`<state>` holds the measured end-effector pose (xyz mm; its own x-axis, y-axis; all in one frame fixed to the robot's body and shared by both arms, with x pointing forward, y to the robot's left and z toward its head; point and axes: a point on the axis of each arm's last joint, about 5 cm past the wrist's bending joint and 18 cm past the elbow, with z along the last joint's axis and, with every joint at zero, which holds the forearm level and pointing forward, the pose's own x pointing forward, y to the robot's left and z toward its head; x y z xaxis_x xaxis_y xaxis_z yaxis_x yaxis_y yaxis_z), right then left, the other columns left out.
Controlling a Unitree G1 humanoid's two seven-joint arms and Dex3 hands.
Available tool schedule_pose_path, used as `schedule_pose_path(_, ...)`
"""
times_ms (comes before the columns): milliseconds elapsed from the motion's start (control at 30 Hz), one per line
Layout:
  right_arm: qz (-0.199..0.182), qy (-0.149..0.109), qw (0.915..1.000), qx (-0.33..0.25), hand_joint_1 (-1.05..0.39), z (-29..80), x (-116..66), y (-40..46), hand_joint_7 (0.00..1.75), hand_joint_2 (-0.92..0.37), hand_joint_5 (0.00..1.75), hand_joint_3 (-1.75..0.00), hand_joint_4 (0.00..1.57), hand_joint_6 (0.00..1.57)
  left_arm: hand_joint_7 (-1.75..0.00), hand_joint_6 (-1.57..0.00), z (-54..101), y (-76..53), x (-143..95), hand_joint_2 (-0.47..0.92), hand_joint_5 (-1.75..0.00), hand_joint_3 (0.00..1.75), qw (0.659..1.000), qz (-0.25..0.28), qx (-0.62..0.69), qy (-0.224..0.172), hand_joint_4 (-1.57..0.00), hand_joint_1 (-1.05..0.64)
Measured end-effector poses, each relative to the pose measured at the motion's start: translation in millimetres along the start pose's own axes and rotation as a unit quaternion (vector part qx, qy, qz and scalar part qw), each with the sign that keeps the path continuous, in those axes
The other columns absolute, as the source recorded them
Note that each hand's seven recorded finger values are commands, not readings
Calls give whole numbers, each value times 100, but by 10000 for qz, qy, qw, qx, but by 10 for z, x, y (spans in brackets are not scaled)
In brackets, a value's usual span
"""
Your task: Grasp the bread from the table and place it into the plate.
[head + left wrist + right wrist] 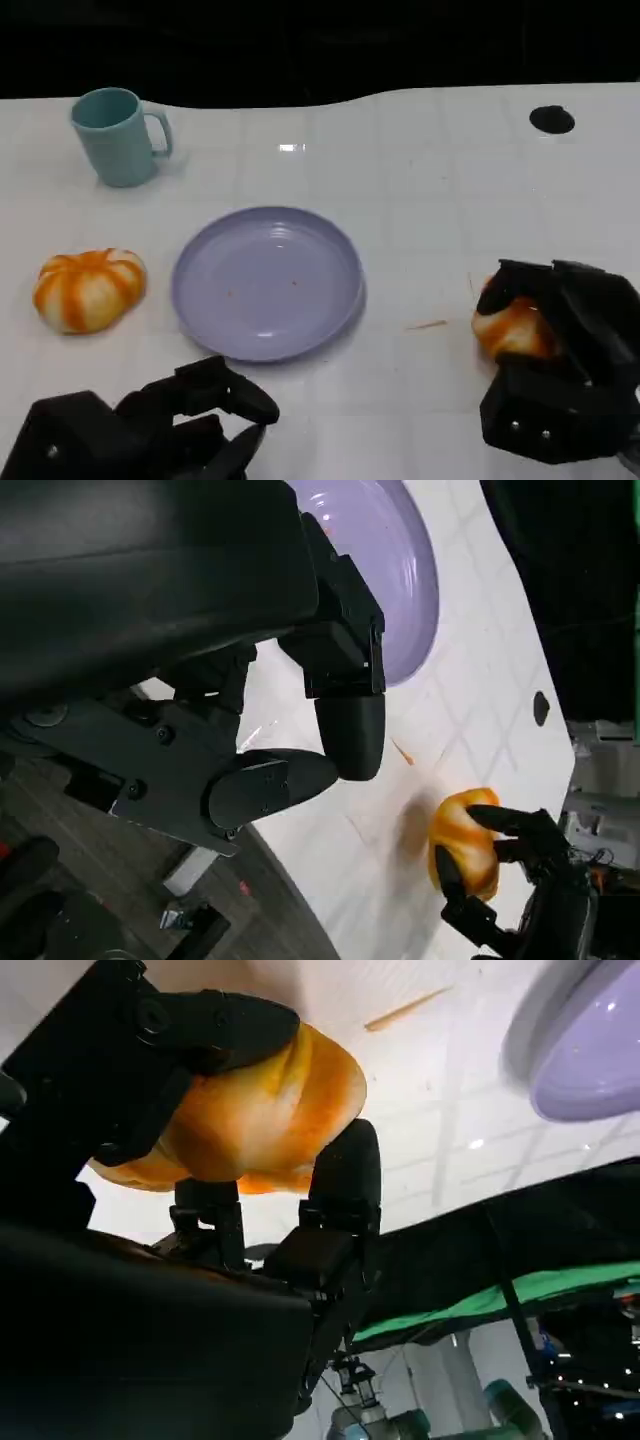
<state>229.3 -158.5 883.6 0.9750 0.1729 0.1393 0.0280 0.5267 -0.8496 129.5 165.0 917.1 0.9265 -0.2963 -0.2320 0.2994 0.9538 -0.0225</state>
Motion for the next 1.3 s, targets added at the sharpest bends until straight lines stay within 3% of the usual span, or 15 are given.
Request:
schedule_pose_path(100,-79,-96,9999,49,-10,36,11,-5,154,-31,175,-123,94,78,-134,-59,2,-2,3,76,-175,74,10000,-2,-10,-10,-67,-23)
schedule_pose_path(200,-210,-295,9992,143,-10,72,17,3,164,-31,175,-126,94,73,-134,-59,3,-3,5,76,-175,74,10000,-2,-3,-13,-67,-23)
schedule_pose_path(367,-291,-579,9973,338,-9,155,38,8,157,-39,175,-107,93,76,-135,-59,4,-5,7,76,-175,74,10000,-6,3,-15,-67,-22)
schedule_pose_path(533,-360,-953,9925,683,-12,284,99,18,149,-25,175,-136,97,83,-135,-59,4,-8,10,76,-175,75,10000,-14,15,-12,-67,-22)
schedule_pose_path(667,-309,-1160,9889,870,-10,408,146,42,146,-32,175,-126,95,83,-135,-58,4,-9,12,76,-175,74,10000,-5,51,-12,-67,-22)
schedule_pose_path(800,-238,-1352,9843,1109,-8,561,217,80,147,-31,175,-129,97,83,-135,-59,1,-8,13,76,-175,74,10000,12,86,-2,-68,-22)
schedule_pose_path(900,-153,-1458,9816,1223,-7,658,282,117,165,-28,175,-136,97,76,-135,-58,-1,-12,14,76,-175,74,9999,7,101,-2,-68,-22)
schedule_pose_path(1067,53,-1606,9771,1396,-8,796,390,157,169,-28,175,-136,96,72,-135,-58,-5,-18,13,77,-175,74,9999,7,110,8,-69,-22)
schedule_pose_path(1300,375,-1751,9719,1526,-12,1012,563,325,175,-29,175,-136,98,71,-135,-58,-10,-46,20,78,-175,73,9999,-44,110,-37,-68,-22)
